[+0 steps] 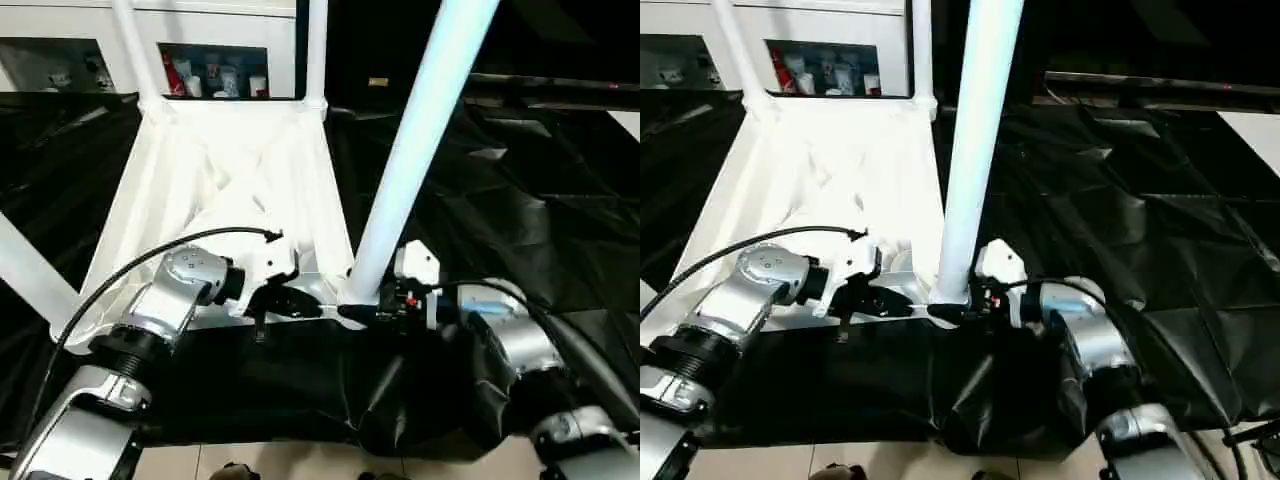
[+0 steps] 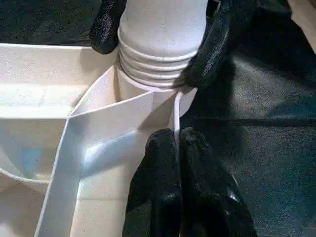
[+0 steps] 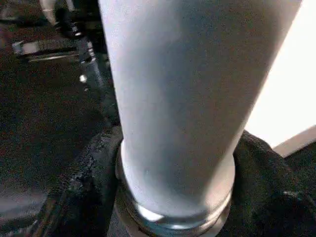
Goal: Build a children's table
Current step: Rotate leg to tighten
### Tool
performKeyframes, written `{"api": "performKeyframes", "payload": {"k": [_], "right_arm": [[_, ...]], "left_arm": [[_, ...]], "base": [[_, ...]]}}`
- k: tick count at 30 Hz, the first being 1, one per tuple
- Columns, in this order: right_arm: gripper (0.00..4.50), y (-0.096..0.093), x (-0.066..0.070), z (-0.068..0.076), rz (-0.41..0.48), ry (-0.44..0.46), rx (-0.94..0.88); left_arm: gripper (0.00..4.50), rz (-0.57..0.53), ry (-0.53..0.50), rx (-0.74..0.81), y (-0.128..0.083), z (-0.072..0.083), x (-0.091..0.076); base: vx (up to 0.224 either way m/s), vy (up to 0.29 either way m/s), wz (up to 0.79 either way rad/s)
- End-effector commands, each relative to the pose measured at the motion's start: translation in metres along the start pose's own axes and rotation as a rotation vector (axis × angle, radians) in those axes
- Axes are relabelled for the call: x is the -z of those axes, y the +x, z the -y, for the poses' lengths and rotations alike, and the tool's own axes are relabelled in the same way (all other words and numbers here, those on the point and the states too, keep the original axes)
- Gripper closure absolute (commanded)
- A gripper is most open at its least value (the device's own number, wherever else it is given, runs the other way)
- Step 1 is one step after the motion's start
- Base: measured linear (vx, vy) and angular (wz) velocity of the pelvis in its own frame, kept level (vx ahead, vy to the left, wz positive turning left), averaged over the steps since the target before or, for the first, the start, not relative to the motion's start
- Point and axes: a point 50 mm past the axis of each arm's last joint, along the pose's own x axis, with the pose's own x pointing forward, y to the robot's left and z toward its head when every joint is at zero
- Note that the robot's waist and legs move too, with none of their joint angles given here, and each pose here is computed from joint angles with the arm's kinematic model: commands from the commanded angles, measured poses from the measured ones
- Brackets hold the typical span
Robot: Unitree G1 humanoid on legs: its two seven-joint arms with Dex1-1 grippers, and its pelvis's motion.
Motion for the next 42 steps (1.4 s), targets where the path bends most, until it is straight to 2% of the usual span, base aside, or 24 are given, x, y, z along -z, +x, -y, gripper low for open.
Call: {"api": "performKeyframes", "payload": {"k": [1, 2, 3, 7, 9, 12, 13, 15, 17, 20, 23, 24, 27, 30, 38, 40, 42], "right_arm": [[1.77, 0.009, 0.008, -0.007, -0.018, 0.031, 0.029], [1.77, 0.009, 0.008, -0.006, -0.018, 0.034, 0.038], [1.78, 0.018, 0.016, -0.003, -0.026, 0.085, 0.201], [1.78, 0.035, 0.023, -0.002, -0.047, 0.162, 0.419], [1.78, 0.048, 0.024, -0.004, -0.070, 0.193, 0.500], [1.78, 0.059, 0.020, -0.008, -0.057, 0.181, 0.499], [1.43, 0.061, 0.018, -0.009, -0.047, 0.172, 0.491], [1.08, 0.062, 0.012, -0.008, 0.000, 0.136, 0.493], [1.02, 0.059, 0.007, -0.006, 0.045, 0.146, 0.475], [0.63, 0.051, 0.001, -0.005, 0.075, 0.118, 0.368], [0.58, 0.036, 0.001, -0.004, 0.048, 0.076, 0.245], [0.58, 0.023, 0.000, -0.003, 0.022, 0.041, 0.153], [0.58, 0.009, -0.002, -0.001, 0.009, 0.029, 0.077], [0.58, -0.011, -0.005, 0.002, -0.029, 0.000, -0.033], [0.58, -0.020, -0.011, 0.005, -0.033, -0.009, -0.093], [0.84, -0.019, -0.012, 0.005, -0.028, -0.009, -0.114], [0.91, -0.018, -0.012, 0.005, -0.028, -0.009, -0.121]], "left_arm": [[4.50, -0.006, -0.085, -0.077, 0.015, 0.000, 0.012], [4.50, -0.006, -0.086, -0.083, 0.016, -0.001, 0.011], [4.50, -0.004, -0.103, -0.188, 0.029, -0.008, 0.006], [4.50, 0.021, -0.139, -0.280, 0.052, -0.013, -0.007], [4.50, 0.030, -0.147, -0.313, 0.066, -0.013, -0.016], [4.50, 0.037, -0.143, -0.317, 0.074, -0.012, -0.022], [4.50, 0.040, -0.139, -0.314, 0.075, -0.012, -0.023], [4.50, 0.050, -0.132, -0.306, 0.077, -0.012, -0.025], [4.50, 0.051, -0.123, -0.293, 0.075, -0.012, -0.025], [4.50, 0.037, -0.103, -0.250, 0.068, -0.011, -0.021], [4.50, 0.015, -0.080, -0.182, 0.059, -0.008, -0.014], [4.50, 0.000, -0.069, -0.127, 0.052, -0.005, -0.010], [4.50, -0.008, -0.052, -0.082, 0.044, -0.003, -0.006], [4.50, 0.010, -0.025, 0.039, 0.030, 0.004, -0.003], [4.50, -0.011, -0.019, 0.104, 0.014, 0.007, 0.001], [4.50, -0.029, -0.018, 0.100, 0.011, 0.006, 0.004], [4.50, -0.033, -0.021, 0.090, 0.010, 0.005, 0.005]], "base": [[0.000, 0.000, 0.00], [0.000, 0.000, 0.00], [0.000, 0.000, 0.00], [0.000, 0.000, 0.00], [0.000, 0.000, 0.00], [0.000, 0.000, 0.00], [0.000, 0.000, 0.00], [0.000, 0.000, 0.00], [0.000, 0.000, 0.00], [0.000, 0.000, 0.00], [0.000, 0.000, 0.00], [0.000, 0.000, 0.00], [0.000, 0.000, 0.00], [0.000, 0.000, 0.00], [0.000, 0.000, 0.00], [0.000, 0.000, 0.00], [0.000, 0.000, 0.00]]}}
